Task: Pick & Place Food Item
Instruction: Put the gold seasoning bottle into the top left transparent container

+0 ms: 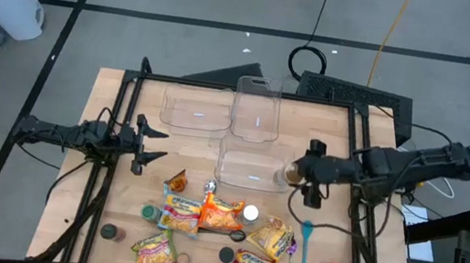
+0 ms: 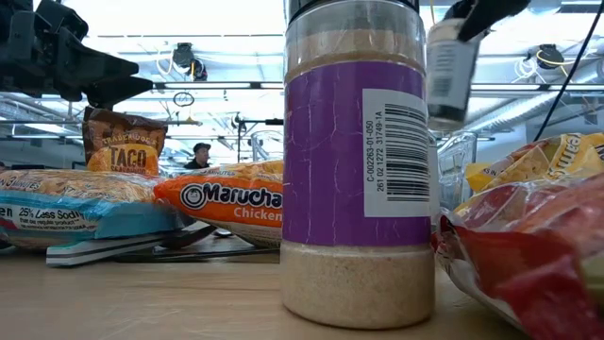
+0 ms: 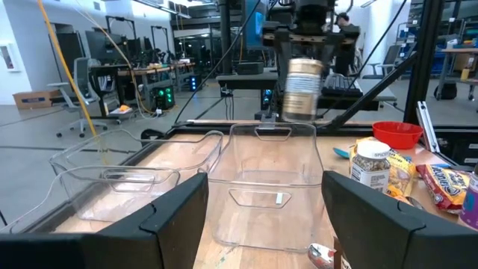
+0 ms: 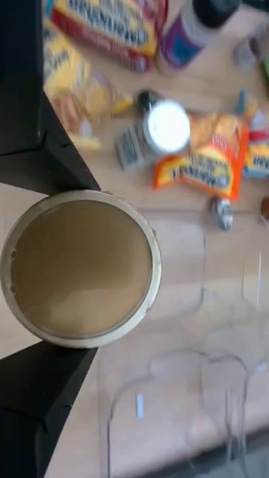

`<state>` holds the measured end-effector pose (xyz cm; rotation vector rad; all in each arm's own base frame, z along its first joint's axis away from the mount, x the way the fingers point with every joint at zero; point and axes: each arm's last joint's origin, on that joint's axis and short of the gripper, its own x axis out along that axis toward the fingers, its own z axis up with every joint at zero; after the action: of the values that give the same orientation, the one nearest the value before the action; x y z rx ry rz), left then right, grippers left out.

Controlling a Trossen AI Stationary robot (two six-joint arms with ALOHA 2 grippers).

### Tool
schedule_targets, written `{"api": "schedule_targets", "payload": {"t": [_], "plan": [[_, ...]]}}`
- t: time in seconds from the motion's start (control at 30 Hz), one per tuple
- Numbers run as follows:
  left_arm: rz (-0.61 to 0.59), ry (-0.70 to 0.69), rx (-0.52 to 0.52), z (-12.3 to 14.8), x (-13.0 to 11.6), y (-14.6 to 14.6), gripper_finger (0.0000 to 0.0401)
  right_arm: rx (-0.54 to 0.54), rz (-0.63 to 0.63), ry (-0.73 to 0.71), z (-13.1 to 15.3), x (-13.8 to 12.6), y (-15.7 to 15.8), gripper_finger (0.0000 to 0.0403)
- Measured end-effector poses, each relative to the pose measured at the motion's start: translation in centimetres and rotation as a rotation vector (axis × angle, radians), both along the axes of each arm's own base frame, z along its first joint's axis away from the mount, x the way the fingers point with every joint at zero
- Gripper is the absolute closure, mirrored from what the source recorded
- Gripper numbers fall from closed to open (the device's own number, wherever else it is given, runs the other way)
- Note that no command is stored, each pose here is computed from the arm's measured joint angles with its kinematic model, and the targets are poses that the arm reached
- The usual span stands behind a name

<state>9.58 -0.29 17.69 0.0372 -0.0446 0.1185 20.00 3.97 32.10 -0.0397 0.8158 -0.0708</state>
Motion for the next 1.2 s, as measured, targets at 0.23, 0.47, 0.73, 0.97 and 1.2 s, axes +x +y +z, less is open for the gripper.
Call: {"api": "schedule_targets", "payload": {"t": [0.23,0.47,0.73,0.97,1.2], "plan": [[0.000,0.000,0.000,0.0,0.0,0.0,0.0130,-0.007,0.011,-0.047,0.3,1.0,-2.1,0.0133],[0.000,0.000,0.000,0.0,0.0,0.0,0.0130,0.014,0.038,-0.120,0.8,1.8,-4.0,0.0133],[0.000,0.000,0.000,0.0,0.0,0.0,0.0130,-0.005,0.053,-0.193,0.7,3.4,-7.5,0.0135],[0.000,0.000,0.000,0.0,0.0,0.0,0.0130,-0.054,-0.006,-0.178,-1.0,6.0,-12.8,0.0131],[0.000,0.001,0.000,0.0,0.0,0.0,0.0130,-0.063,-0.049,-0.110,-1.4,7.0,-15.1,0.0135]]}}
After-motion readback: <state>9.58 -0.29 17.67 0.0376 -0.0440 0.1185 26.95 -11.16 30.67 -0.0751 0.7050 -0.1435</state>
